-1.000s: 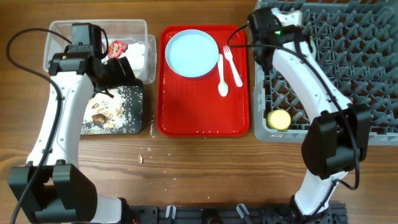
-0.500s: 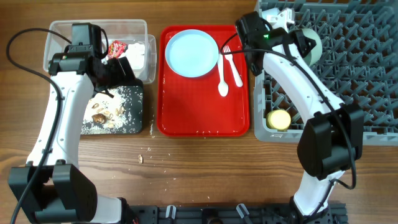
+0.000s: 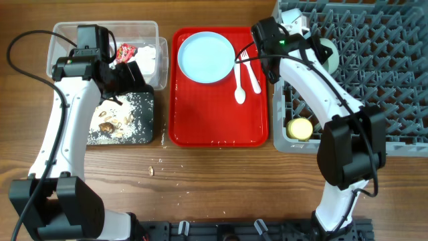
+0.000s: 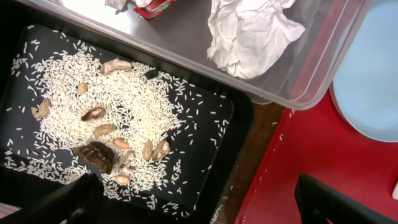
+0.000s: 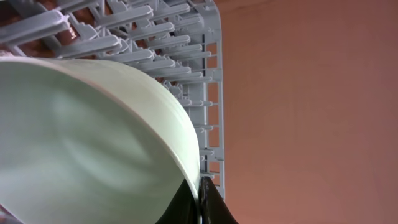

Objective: Sort waste into correct bins and load items into the dishwasher rack
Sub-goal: 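Reach the right gripper to the light-blue plate on the red tray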

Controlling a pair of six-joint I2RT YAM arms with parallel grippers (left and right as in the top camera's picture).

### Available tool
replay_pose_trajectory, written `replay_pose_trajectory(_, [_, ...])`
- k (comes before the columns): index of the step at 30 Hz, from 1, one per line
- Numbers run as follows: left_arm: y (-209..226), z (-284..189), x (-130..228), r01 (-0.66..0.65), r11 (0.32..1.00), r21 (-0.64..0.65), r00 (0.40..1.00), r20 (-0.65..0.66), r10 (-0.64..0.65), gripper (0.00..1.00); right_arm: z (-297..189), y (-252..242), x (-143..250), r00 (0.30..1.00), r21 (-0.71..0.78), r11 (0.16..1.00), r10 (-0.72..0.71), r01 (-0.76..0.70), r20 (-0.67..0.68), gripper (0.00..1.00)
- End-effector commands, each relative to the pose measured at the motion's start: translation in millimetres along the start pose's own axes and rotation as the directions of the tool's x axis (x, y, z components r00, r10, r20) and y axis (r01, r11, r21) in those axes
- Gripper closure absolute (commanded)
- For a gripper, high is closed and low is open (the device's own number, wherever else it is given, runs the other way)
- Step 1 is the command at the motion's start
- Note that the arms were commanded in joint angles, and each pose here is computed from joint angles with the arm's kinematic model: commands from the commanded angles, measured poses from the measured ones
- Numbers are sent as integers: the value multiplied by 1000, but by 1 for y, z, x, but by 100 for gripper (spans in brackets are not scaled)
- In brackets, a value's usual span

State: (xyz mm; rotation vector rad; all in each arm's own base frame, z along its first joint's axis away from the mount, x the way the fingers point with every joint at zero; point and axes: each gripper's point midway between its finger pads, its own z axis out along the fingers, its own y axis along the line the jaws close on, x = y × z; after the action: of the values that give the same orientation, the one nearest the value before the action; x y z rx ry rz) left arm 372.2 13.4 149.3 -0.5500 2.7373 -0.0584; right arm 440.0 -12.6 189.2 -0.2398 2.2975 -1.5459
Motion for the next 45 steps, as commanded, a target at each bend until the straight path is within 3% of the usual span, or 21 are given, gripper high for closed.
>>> replay_pose_trajectory(1, [1,-6,-5,2,1000,0,1000,21,-2,0,-3,29,0,1000,-120,992,-30,31,6,96])
replay_pose_trajectory(11, [1,-6,-5,2,1000,0,1000,21,-2,0,-39,93,12,987,-452,877,-156,161,47,96])
replay_pose_trajectory(20, [1,-6,-5,2,1000,0,1000,21,-2,0,-92,154,16,994,-809,580,-105,94,41,96])
replay_pose_trajectory(23, [1,-6,-5,2,1000,0,1000,21,-2,0,-102,161,15,998,-851,523,-69,38,2,96])
replay_pose_trajectory(27, [1,-6,-5,2,1000,0,1000,21,-2,0,-104,162,13,999,-857,516,-47,9,-18,93])
replay_pose_trajectory(28, [1,-6,-5,2,1000,0,1000,21,-2,0,-104,162,13,999,-857,516,-47,9,-18,87])
replay_pose_trajectory(29, [1,-6,-5,2,1000,0,1000,21,-2,0,-104,162,12,999,-857,516,-44,8,-17,72])
replay_pose_trajectory(34, [1,-6,-5,2,1000,0,1000,21,-2,0,-107,151,-2,1000,-854,521,13,-22,-17,58])
replay_pose_trajectory(38, [1,-6,-5,2,1000,0,1000,21,-2,0,-130,113,-27,988,-880,469,153,-74,-2,35])
replay_pose_trajectory(40, [1,-6,-5,2,1000,0,1000,21,-2,0,-149,100,-36,979,-918,392,205,-67,16,18])
replay_pose_trajectory(41, [1,-6,-5,2,1000,0,1000,21,-2,0,-163,98,-40,974,-945,324,227,-53,23,6])
replay_pose_trajectory(42, [1,-6,-5,2,1000,0,1000,21,-2,0,-179,99,-44,970,-971,238,240,-32,27,0])
replay_pose_trajectory(43, [1,-6,-5,2,1000,0,1000,21,-2,0,-201,103,-48,967,-993,116,251,4,33,0])
replay_pose_trajectory(45, [1,-6,-5,2,1000,0,1000,21,-2,0,-223,113,-54,964,-999,-22,264,40,33,0])
